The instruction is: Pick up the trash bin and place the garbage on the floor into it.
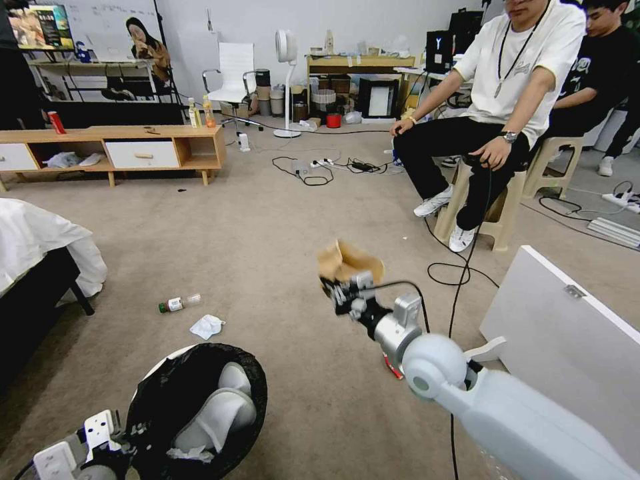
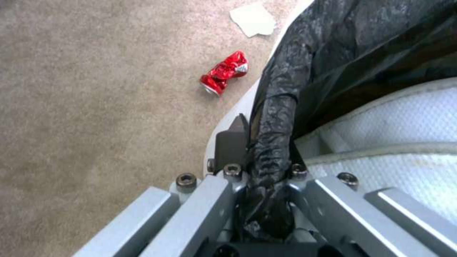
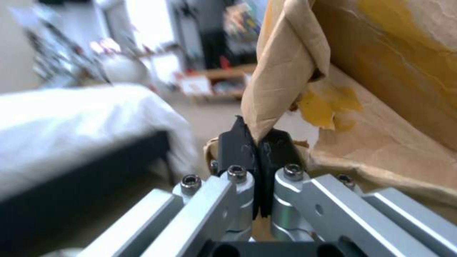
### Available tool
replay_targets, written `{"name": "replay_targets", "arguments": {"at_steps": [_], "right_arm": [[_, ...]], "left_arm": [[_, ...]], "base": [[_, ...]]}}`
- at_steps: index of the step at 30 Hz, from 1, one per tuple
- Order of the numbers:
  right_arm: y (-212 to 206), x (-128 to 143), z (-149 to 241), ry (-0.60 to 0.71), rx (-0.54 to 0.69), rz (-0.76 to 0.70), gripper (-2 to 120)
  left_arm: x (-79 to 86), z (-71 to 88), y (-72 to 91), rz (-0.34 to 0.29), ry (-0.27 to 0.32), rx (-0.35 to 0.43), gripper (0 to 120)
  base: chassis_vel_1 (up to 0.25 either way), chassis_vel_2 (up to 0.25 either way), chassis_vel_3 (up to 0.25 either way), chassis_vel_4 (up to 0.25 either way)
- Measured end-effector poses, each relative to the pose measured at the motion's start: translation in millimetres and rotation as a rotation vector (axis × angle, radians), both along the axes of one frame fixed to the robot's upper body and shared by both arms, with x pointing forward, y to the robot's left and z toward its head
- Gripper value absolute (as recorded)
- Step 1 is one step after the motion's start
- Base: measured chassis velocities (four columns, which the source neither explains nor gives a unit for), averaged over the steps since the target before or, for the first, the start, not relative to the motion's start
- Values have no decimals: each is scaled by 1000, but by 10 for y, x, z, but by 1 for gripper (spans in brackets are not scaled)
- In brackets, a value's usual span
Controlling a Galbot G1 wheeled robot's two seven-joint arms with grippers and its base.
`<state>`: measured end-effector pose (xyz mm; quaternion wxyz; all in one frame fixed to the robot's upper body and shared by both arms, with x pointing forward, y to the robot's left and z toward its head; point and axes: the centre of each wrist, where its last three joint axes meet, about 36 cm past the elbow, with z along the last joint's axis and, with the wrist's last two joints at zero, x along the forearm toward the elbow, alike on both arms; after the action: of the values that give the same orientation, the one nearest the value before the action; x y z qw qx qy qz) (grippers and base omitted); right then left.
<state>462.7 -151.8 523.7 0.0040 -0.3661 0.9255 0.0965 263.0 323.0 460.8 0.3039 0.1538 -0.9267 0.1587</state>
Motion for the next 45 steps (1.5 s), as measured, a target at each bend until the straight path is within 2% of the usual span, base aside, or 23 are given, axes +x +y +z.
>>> {"name": "replay_targets", "arguments": {"at_steps": [2,10,17,23,26,31,34,45], "right_arm": [[95,-63,153,-17,57,45,0],[263,-155,297,-48,125,119,0],[644,-231,476,-100,234,290,0],[877,-290,578,-94,290,384,0],[1087,-411,583,-50,321,469,0],[1313,-486,437,-18,314,553,0],[1512,-510,180,22,296,589,0],[1753,-678,-257,68,256,629,0]], "left_arm": [[8,10,8,-3,-2,-5,1],[31,36,31,-10,-8,-7,1],[122,111,122,-18,-31,4,1],[151,139,148,-18,-37,-4,1],[170,167,168,-22,-41,-6,1],[191,203,192,-29,-47,-4,1],[212,231,207,-35,-52,1,1],[233,234,233,-37,-52,3,1]], "base": [[0,0,0,0],[0,0,0,0],[0,0,0,0],[0,0,0,0],[0,0,0,0],[0,0,0,0],[0,0,0,0],[0,0,0,0]]}}
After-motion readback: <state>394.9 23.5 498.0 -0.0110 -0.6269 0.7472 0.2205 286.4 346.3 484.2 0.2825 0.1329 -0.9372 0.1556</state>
